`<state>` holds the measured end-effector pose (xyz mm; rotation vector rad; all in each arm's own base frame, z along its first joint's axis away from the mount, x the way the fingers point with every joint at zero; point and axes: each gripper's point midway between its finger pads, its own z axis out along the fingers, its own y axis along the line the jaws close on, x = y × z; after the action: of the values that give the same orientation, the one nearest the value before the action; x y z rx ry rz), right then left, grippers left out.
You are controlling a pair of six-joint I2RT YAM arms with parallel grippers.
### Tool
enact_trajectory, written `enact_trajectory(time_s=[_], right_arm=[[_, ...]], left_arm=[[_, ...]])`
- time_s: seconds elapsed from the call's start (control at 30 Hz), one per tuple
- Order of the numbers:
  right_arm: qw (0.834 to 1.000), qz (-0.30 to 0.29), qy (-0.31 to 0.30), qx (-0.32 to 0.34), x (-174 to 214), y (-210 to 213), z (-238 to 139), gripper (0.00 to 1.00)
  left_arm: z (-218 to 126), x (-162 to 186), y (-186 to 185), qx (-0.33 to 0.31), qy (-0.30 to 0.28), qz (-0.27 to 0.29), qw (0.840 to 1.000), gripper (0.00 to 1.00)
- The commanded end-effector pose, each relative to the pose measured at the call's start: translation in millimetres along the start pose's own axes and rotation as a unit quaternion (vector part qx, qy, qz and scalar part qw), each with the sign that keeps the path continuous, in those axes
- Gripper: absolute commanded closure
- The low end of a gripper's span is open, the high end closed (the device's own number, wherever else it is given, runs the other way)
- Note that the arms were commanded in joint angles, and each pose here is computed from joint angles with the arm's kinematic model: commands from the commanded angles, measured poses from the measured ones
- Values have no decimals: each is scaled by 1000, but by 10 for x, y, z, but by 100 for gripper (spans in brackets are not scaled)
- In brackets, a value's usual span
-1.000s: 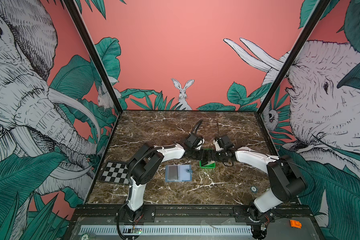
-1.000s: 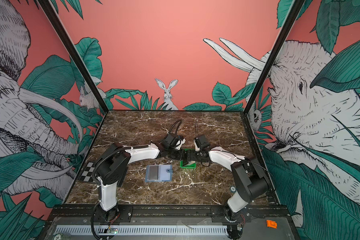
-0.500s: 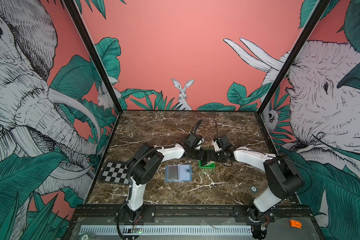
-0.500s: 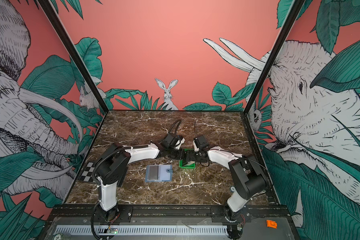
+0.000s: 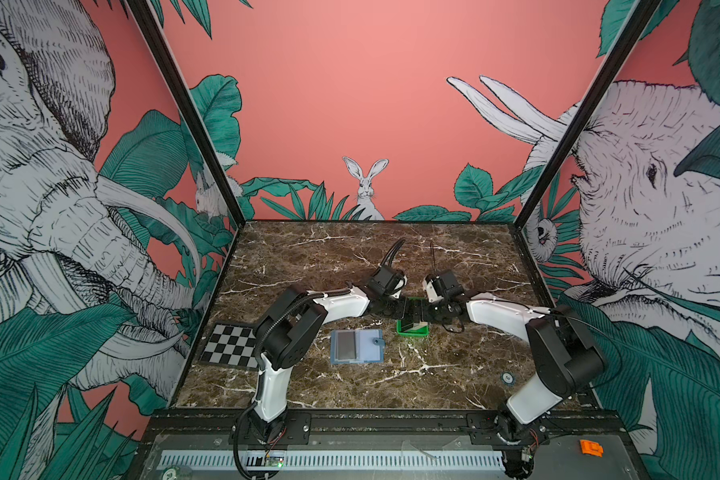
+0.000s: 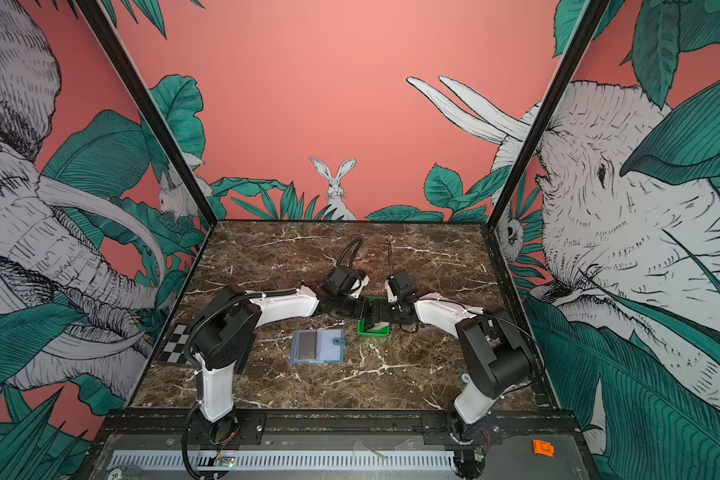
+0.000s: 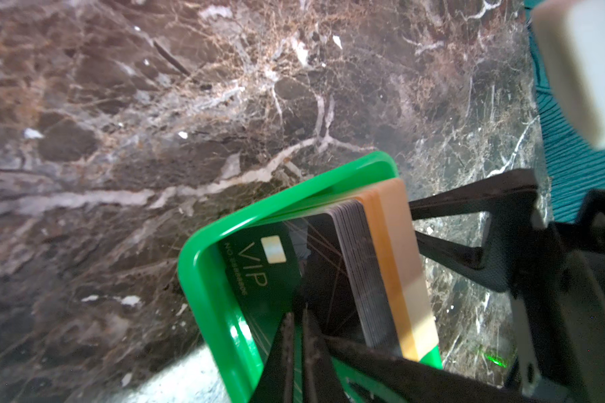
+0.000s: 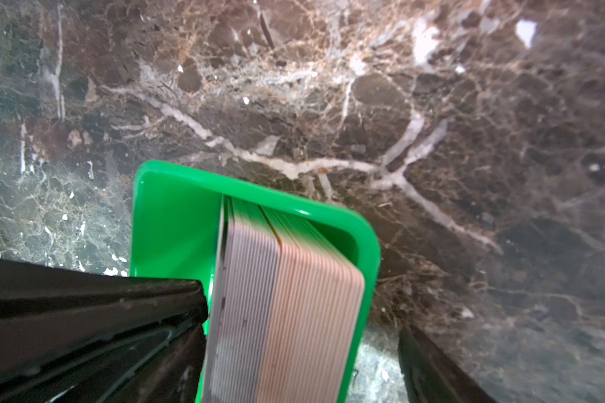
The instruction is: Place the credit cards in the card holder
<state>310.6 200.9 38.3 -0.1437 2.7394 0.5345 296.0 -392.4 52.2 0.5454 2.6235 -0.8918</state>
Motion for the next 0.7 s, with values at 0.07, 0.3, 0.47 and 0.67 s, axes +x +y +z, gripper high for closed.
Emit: enact_trajectory(time_s=[0.07,0.3,0.47,0.67], right_arm=[[1000,-16,-8,-21,-45,110,-34,16],[1000,-12,-11,-24,-46,116,-40,16],[1000,9,-12,18,1,-49,-39,16],[999,24,-34,21,-55,-47,-174,17]], left_arm=[[-21,94,67,-21,21,12,999,90],[-138,57,7,-15,6,14,1000,90],[-279,-8,-69,-11,-8,24,1000,90],[-284,47,-23,-23,6,28,999,90]])
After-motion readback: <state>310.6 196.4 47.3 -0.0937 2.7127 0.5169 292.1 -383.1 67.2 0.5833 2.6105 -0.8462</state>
